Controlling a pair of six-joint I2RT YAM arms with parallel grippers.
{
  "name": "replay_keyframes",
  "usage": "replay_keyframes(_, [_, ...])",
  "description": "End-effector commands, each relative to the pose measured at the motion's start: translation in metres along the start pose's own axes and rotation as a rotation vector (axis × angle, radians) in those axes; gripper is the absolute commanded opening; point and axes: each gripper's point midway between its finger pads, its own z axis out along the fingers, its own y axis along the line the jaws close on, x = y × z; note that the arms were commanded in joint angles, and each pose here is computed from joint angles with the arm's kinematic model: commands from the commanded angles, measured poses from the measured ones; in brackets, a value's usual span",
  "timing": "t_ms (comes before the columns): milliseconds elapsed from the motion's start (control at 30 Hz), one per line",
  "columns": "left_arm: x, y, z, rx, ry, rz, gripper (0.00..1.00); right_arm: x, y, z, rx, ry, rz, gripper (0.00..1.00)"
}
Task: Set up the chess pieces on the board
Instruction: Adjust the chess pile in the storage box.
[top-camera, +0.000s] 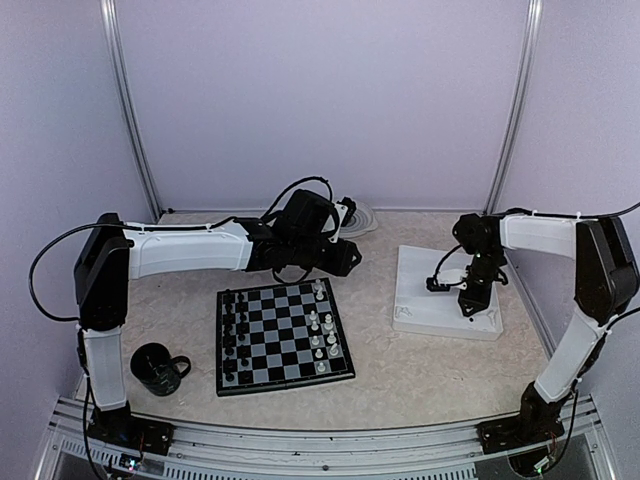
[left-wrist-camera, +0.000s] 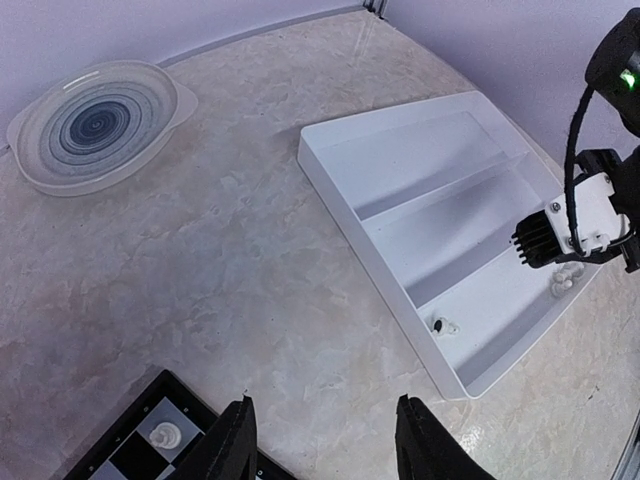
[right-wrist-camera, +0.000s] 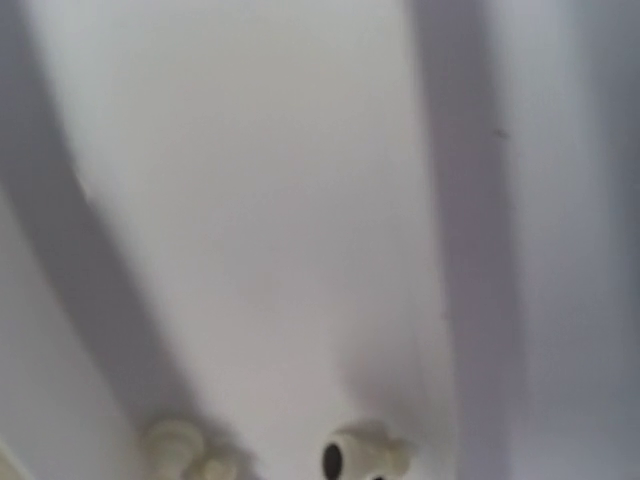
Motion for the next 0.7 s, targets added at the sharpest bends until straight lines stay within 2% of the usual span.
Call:
replay_keyframes(0, [-0.014, -0.003, -0.01, 0.012, -0.028, -0.009, 0.48, 0.006, -0.012, 0.001, 0.005, -0.017, 0.157, 0.24])
replay_keyframes(300, [-0.012, 0.007, -0.004, -0.014, -0.01, -0.062, 0.48, 0.0, -0.015, -0.005, -0.061, -0.122, 0.355, 0.38])
replay_keyframes(433, [-0.008, 0.01, -0.005, -0.019, -0.004, -0.077, 0.48, -0.003, -0.018, -0.007, -0.125, -0.15, 0.445, 0.35])
replay_keyframes(667, [-0.005, 0.013, -0.006, -0.021, 0.002, -0.096, 0.48, 0.001, -0.011, 0.002, -0.159, -0.126, 0.476, 0.31])
